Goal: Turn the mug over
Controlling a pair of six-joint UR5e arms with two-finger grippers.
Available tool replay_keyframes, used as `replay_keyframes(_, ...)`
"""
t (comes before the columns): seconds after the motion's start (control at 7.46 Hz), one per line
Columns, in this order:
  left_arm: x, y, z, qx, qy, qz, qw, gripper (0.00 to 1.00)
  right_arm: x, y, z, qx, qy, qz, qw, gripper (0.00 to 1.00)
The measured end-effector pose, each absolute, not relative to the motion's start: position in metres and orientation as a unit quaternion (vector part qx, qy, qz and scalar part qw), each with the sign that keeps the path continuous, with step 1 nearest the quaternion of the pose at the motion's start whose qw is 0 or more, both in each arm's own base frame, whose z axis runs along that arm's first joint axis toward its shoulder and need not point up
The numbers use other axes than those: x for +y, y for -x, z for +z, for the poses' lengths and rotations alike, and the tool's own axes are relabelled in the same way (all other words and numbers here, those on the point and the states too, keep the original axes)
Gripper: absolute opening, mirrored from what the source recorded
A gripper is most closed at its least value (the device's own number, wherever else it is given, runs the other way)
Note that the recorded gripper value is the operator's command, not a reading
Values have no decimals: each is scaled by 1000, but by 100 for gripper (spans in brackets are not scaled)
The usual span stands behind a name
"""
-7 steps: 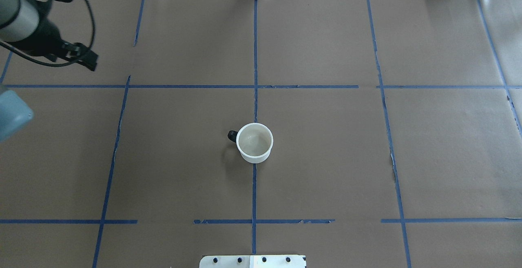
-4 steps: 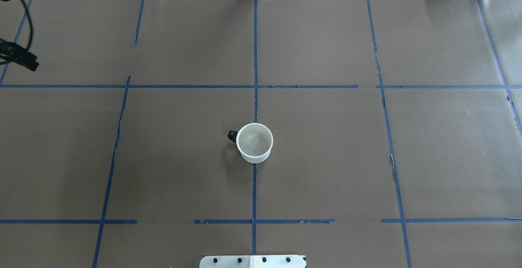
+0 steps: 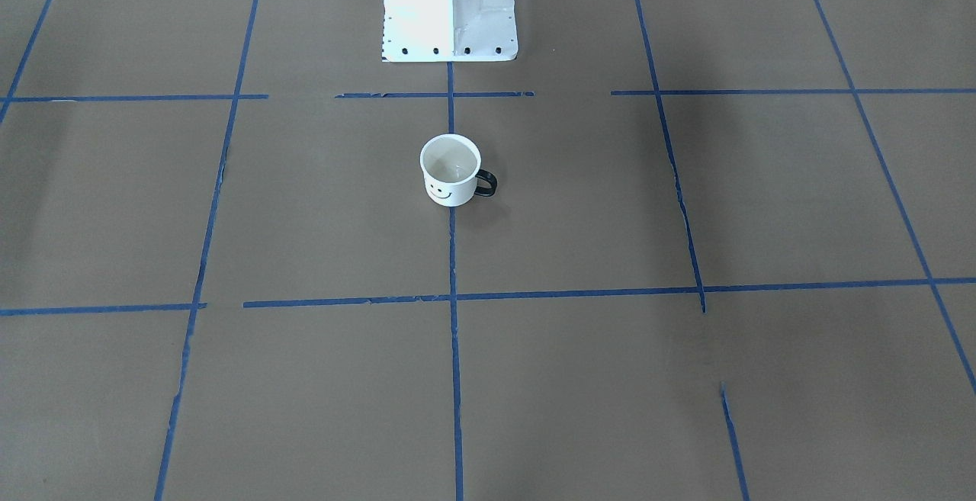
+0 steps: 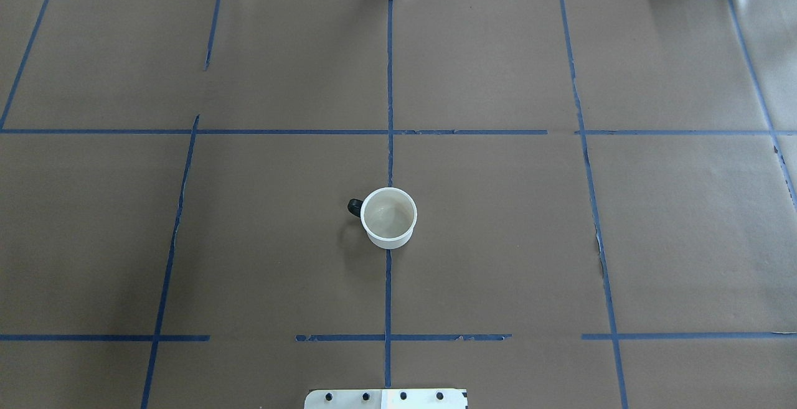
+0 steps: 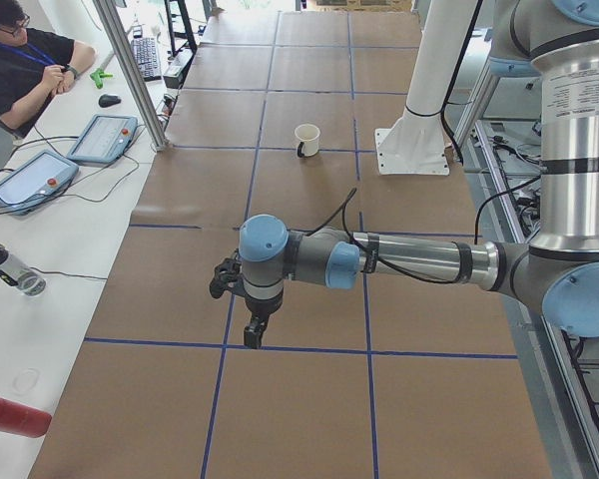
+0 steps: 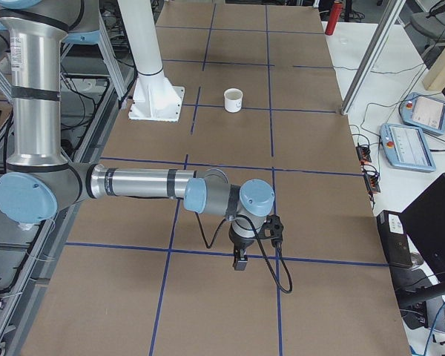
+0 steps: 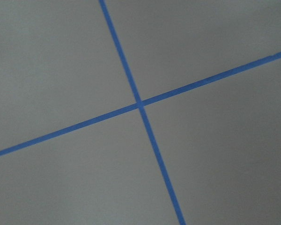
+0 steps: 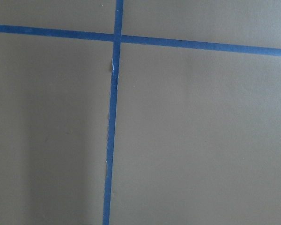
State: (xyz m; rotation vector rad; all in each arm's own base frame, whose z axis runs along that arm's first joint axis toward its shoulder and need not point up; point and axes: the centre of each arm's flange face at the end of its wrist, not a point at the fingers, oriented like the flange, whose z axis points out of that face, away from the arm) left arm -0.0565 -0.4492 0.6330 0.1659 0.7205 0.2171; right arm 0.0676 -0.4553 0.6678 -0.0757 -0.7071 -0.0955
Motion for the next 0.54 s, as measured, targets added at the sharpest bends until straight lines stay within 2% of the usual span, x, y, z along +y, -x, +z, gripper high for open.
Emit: replay_keyframes(0.54,-445,57,632,358,-81,100,925,100,-455,-68,668,-346,37,-47,936,100)
